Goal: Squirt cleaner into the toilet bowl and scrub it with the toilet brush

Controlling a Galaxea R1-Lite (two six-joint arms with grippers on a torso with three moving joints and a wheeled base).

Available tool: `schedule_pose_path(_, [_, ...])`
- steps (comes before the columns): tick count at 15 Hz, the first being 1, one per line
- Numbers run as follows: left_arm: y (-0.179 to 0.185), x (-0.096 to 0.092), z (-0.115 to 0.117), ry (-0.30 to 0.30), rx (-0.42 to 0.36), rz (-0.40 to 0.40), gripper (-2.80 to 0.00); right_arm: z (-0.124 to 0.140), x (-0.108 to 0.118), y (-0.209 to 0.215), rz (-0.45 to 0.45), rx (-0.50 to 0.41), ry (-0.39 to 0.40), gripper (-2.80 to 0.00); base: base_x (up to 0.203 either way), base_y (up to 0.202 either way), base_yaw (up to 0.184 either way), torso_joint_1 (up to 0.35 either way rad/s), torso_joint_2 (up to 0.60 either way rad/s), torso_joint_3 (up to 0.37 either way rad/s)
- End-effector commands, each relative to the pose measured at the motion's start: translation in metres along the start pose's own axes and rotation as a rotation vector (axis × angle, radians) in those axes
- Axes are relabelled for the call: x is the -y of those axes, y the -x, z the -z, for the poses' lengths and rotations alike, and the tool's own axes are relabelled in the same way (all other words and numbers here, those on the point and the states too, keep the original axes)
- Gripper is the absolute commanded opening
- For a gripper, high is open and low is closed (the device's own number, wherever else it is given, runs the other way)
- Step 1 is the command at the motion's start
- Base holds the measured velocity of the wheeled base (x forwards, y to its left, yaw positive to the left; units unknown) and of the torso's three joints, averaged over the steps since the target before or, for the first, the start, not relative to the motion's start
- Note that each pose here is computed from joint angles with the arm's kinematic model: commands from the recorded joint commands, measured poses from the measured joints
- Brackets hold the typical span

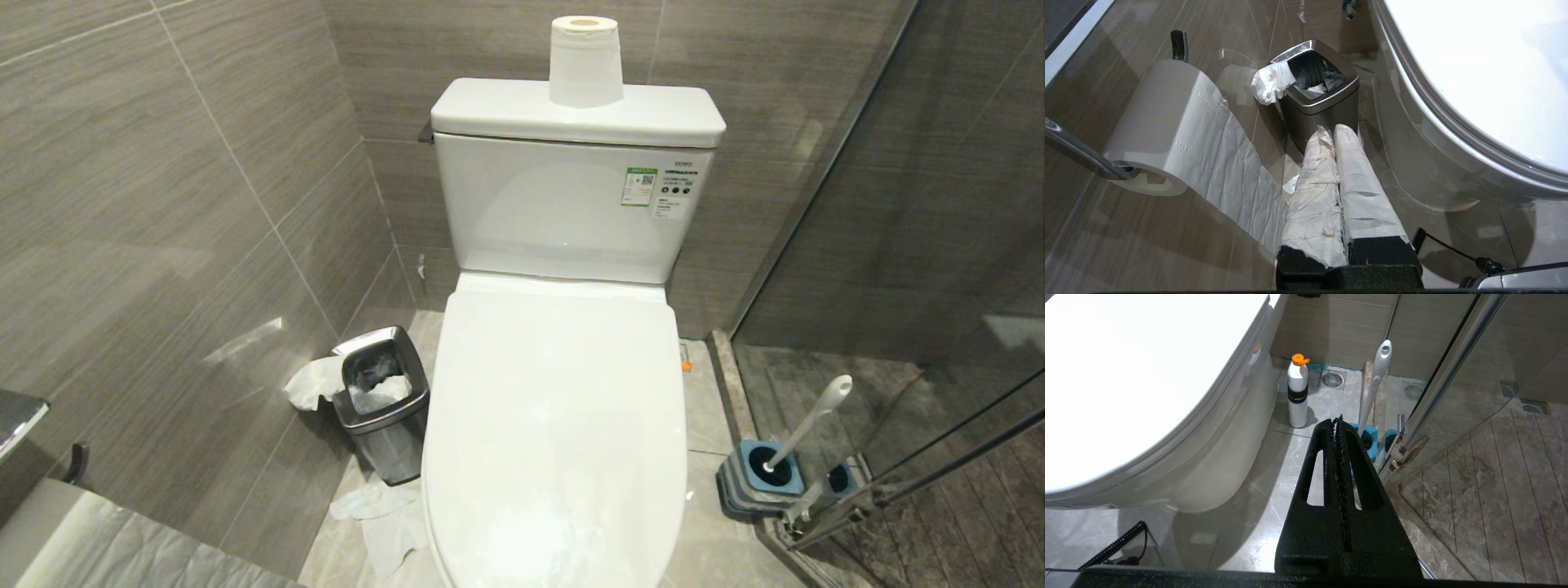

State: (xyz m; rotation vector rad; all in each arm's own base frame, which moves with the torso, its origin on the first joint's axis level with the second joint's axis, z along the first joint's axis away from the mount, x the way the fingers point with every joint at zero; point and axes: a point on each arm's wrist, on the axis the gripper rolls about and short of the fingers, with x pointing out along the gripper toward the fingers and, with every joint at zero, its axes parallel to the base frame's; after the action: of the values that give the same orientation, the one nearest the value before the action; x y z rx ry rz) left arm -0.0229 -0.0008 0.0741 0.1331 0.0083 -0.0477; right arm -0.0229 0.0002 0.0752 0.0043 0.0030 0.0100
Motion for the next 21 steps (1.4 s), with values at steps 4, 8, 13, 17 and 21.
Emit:
schedule_pose_path(4, [-0.0002,-0.0009,-0.0002,0.124,0.001,-0.038,-2.8,-0.0002,0.0,0.0,-0.001,0.0,-0.002,-2.8,0.0,0.0,0.0,0.0,0.0,0.0])
schedule_pose_path(8, [-0.0002,-0.0009,0.0,0.13,0.0,-0.038,-2.8,0.0002,-0.0002,-0.0001,-0.008,-0.002,0.023,-2.8,0.0,0.0,0.0,0.0,0.0,0.0])
schedule_pose_path(13, [-0.0002,-0.0009,-0.0002,0.126,0.001,-0.038,-2.8,0.0001,-0.0005,-0.0001,-0.022,0.001,0.096,-2.8,0.0,0.0,0.0,0.0,0.0,0.0])
schedule_pose_path(17, [-0.0002,-0.0009,0.0,0.13,0.0,-0.038,-2.8,0.0002,0.0001,-0.0001,0.002,-0.002,-0.018,-2.8,0.0,0.0,0.0,0.0,0.0,0.0])
schedule_pose_path(21, [-0.0002,-0.0009,0.0,0.13,0.0,-0.038,-2.8,0.0001,0.0001,-0.0001,0.004,0.0,-0.022,-2.8,0.0,0.0,0.0,0.0,0.0,0.0])
